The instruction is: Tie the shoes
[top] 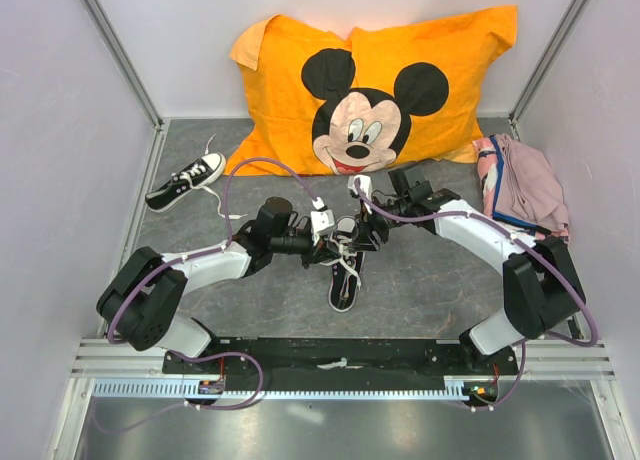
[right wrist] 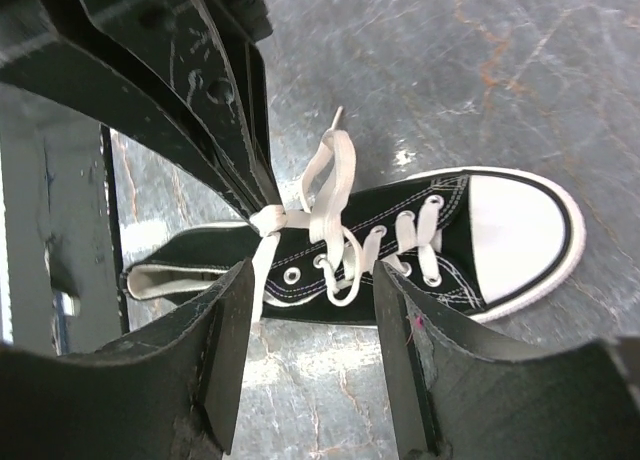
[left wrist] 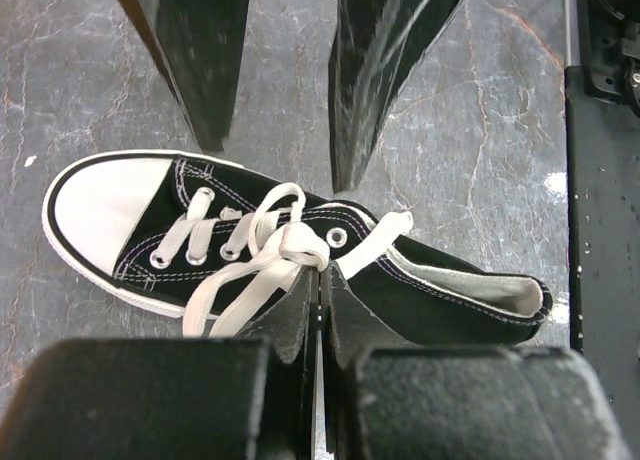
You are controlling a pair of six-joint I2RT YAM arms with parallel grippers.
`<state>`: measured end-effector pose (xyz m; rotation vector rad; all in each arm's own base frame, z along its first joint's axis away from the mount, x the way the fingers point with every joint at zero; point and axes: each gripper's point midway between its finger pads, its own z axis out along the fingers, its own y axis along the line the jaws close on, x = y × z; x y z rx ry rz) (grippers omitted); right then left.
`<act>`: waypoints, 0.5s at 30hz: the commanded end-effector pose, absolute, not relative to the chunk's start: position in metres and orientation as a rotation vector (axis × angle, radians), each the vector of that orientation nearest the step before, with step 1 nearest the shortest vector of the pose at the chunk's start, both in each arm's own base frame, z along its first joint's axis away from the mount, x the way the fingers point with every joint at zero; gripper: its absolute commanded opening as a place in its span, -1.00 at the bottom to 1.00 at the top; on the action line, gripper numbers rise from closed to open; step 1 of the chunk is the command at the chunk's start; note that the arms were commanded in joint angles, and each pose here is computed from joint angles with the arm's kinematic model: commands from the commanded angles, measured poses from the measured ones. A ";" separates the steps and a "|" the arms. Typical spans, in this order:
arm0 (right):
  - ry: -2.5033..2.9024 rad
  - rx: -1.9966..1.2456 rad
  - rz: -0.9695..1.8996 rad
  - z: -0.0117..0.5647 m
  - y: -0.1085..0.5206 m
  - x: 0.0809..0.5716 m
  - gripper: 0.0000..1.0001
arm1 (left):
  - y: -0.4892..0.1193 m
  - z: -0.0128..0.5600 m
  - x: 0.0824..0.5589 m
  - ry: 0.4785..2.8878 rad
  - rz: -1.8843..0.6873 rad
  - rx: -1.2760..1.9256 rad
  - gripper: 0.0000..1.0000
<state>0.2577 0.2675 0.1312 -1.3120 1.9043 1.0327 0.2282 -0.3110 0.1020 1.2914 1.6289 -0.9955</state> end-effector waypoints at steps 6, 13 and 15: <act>1.696 -1.450 1.111 0.147 0.286 0.254 0.12 | -0.320 0.116 0.228 1.507 -1.004 1.364 -0.94; 1.688 -1.466 1.147 0.144 0.292 0.246 0.11 | -0.321 0.115 0.226 1.498 -1.015 1.374 -0.94; 1.690 -1.464 1.152 0.144 0.293 0.246 0.11 | -0.321 0.116 0.227 1.497 -1.013 1.372 -0.94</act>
